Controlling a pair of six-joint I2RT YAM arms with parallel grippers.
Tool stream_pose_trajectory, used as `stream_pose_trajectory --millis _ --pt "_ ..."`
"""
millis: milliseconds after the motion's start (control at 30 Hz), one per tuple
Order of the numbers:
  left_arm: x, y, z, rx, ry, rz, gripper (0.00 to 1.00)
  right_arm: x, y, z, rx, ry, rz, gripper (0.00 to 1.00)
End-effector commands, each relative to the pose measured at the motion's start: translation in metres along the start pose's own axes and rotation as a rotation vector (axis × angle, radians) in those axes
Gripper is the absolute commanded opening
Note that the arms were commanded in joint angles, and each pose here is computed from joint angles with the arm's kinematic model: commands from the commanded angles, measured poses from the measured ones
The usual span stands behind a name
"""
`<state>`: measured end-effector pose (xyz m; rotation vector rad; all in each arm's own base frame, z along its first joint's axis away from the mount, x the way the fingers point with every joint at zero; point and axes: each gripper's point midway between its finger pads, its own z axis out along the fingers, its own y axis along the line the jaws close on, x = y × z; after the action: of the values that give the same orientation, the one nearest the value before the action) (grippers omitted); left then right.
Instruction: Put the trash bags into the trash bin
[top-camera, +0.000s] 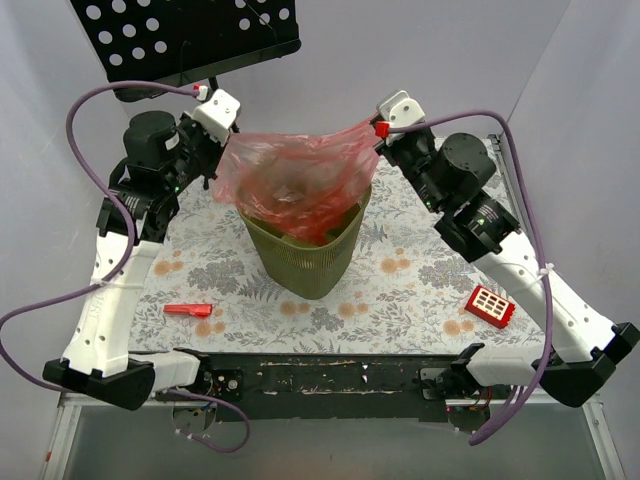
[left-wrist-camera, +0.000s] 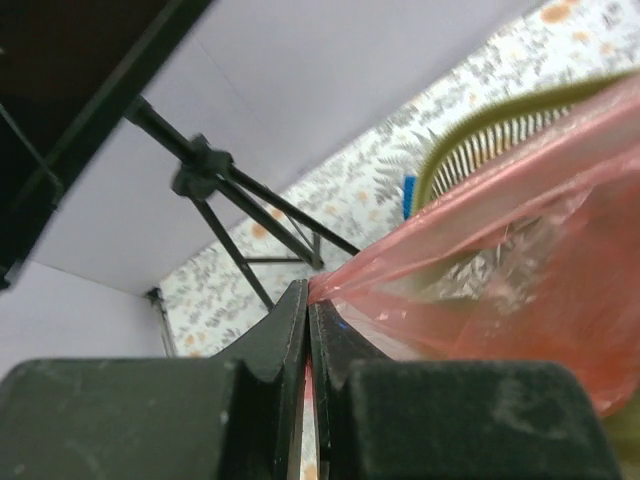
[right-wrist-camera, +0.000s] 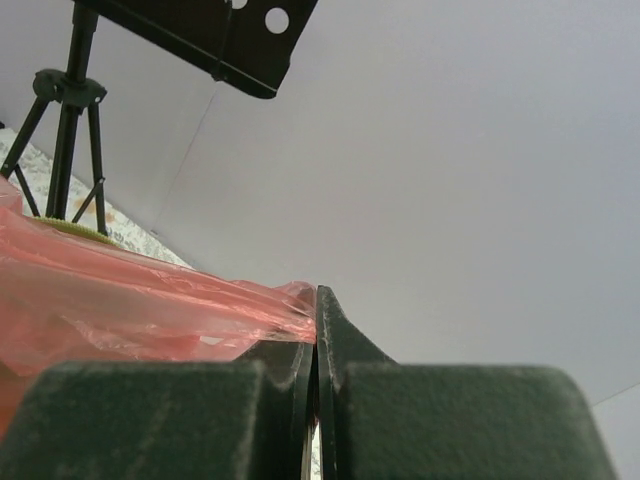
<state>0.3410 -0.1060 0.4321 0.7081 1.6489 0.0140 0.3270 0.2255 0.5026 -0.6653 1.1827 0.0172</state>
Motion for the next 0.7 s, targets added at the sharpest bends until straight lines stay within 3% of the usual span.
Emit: stream_pose_trajectory --millis 0,133,267,467,667 --pt "-0.054 0.034 -0.005 -0.106 -0.131 0.025 0.0 -0.024 -0.015 0.005 0.023 -0.055 0.039 0.01" --pt "-0.046 -0.01 -0.005 0.134 -0.084 -0.036 0.0 0.009 -0.002 -0.007 -0.072 0.091 0.093 0.01" --pt "-0.027 -0.038 -0.018 0.226 -0.077 -0.095 0.0 0.048 0.022 -0.04 -0.199 0.244 0.198 0.01" --pt "-0.018 -0.031 -0.001 0.154 -0.106 -0.107 0.0 0.066 0.052 -0.066 -0.435 0.275 0.234 0.01" --pt "-0.009 -0.028 0.051 0.149 -0.1 -0.105 0.0 0.084 0.063 -0.047 -0.622 0.353 0.374 0.01"
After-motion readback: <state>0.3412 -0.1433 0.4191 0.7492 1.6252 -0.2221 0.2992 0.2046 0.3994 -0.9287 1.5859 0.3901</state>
